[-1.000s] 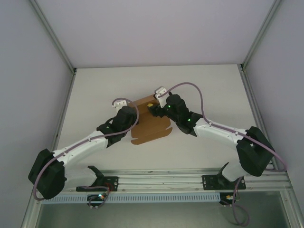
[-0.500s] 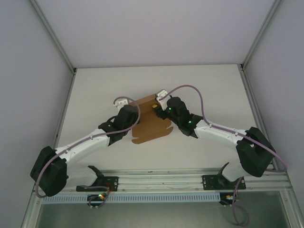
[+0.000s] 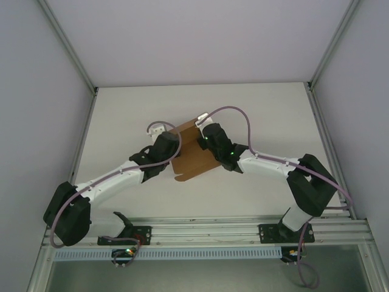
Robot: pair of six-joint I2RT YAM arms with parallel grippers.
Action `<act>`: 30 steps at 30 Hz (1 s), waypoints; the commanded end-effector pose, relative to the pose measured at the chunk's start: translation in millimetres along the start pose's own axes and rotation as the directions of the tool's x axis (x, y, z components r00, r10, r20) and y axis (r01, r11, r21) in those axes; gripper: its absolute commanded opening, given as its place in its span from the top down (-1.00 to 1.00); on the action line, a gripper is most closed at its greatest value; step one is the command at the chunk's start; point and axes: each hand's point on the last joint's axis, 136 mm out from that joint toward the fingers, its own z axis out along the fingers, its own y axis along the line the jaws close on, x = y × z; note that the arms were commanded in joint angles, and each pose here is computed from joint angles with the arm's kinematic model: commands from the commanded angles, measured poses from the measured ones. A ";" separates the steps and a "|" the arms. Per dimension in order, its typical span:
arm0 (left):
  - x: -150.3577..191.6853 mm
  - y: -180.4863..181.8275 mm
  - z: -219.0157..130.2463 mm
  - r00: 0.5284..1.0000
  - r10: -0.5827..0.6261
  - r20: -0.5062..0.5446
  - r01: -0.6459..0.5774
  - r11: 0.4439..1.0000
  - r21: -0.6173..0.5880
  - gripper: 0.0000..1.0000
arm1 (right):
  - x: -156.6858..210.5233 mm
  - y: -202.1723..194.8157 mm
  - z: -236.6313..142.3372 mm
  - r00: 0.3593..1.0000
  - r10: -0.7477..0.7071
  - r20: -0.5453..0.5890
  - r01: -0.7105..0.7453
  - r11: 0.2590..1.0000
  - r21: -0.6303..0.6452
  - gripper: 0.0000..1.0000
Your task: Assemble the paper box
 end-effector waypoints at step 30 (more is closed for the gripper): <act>0.0 27.4 9.0 0.998 -0.051 -0.030 0.047 0.991 -0.128 1.00 | 8.6 -28.4 1.3 0.974 -0.158 -0.165 0.219 0.851 0.477 0.85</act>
